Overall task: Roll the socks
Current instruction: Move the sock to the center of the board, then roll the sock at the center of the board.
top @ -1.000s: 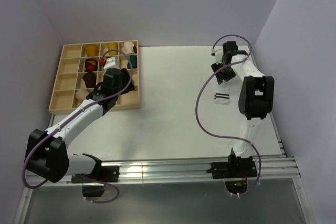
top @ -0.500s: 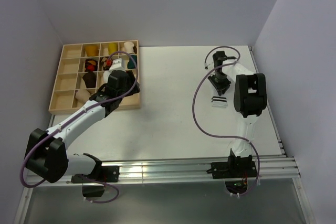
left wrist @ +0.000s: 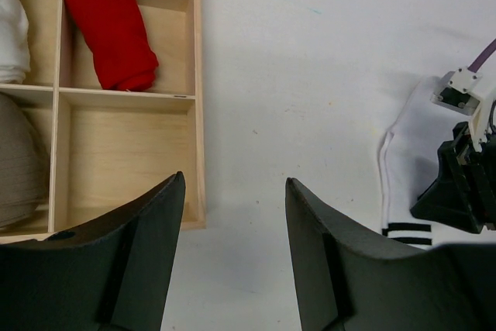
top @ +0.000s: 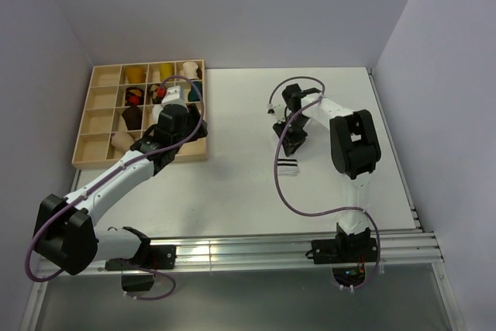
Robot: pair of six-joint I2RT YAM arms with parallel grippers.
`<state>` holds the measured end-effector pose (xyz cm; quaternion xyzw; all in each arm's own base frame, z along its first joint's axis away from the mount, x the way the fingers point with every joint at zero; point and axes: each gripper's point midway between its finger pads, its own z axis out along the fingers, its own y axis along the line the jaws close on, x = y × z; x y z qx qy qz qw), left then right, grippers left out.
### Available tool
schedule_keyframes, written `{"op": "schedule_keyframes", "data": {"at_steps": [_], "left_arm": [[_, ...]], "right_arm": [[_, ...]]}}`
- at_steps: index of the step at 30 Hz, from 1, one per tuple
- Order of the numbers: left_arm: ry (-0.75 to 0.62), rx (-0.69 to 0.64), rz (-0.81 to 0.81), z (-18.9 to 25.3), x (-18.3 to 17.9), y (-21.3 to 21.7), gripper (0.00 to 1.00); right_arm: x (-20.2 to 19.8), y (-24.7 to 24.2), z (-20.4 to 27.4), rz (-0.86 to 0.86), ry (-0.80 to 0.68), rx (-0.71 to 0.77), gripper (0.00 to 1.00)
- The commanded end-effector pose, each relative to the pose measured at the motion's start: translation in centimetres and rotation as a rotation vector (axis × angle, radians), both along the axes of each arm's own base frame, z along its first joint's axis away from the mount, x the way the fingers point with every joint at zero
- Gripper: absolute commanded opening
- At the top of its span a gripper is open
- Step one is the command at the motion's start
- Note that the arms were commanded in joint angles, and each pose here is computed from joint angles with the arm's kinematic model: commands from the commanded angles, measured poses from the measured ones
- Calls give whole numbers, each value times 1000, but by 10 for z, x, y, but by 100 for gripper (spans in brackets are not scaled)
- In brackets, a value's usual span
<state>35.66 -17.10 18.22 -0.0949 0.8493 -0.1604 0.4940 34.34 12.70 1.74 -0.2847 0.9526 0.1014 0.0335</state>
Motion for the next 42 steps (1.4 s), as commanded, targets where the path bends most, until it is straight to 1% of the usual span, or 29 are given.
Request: {"op": "schedule_keyframes", "data": {"at_steps": [1, 4, 8, 9, 11, 12, 13, 14, 15, 16, 17, 18, 19, 21, 22, 23, 25, 31, 36, 42], "left_arm": [[-53, -32, -25, 21, 3, -9, 59], [-47, -27, -29, 19, 3, -13, 59], [-44, -26, -33, 18, 1, -16, 59], [-39, -23, -34, 16, 1, -16, 59], [-40, -16, -35, 18, 0, -18, 59], [-40, -11, -35, 18, -1, -17, 59], [-43, -12, -39, 20, -2, -19, 59], [-47, -13, -43, 21, -3, -19, 59], [-58, -21, -44, 26, -3, -19, 59], [-67, -25, -43, 30, -4, -18, 60], [-74, -29, -46, 34, -4, -18, 60], [-82, -34, -46, 39, -5, -18, 61], [-94, -38, -42, 45, -5, -18, 61], [-105, -38, -34, 51, -4, -16, 61], [-116, -42, -29, 57, -3, -15, 62], [-122, -40, -22, 59, -2, -14, 62], [-138, -45, -16, 68, -2, -13, 62], [-193, -75, 9, 92, -3, -7, 63], [-198, -67, 7, 97, -3, -6, 64], [-204, -56, -2, 100, -3, -7, 64]], "right_arm": [[-14, 48, 2, -56, 90, 174, 36], [-8, 62, 8, -87, 93, 220, 36], [3, 65, 17, -82, 26, 217, 37], [7, 61, 23, -70, -17, 201, 38], [9, 55, 29, -35, -66, 191, 41], [13, 52, 44, -19, -127, 187, 43], [13, 49, 50, -1, -155, 181, 46], [11, 46, 51, 50, -186, 175, 48], [14, 39, 65, 71, -258, 155, 50], [15, 34, 68, 92, -298, 138, 54], [12, 26, 61, 146, -340, 110, 55], [12, 23, 75, 170, -409, 103, 56], [2, 12, 63, 187, -409, 62, 59], [0, 8, 70, 272, -477, 56, 60], [-11, 5, 60, 318, -458, 52, 61], [-12, 4, 62, 335, -483, 53, 61], [-25, 3, 47, 373, -462, 52, 61], [-42, 23, 37, 508, -510, 85, 64], [-51, 36, 33, 577, -548, 79, 68], [-68, 52, 22, 670, -528, 56, 70]]}}
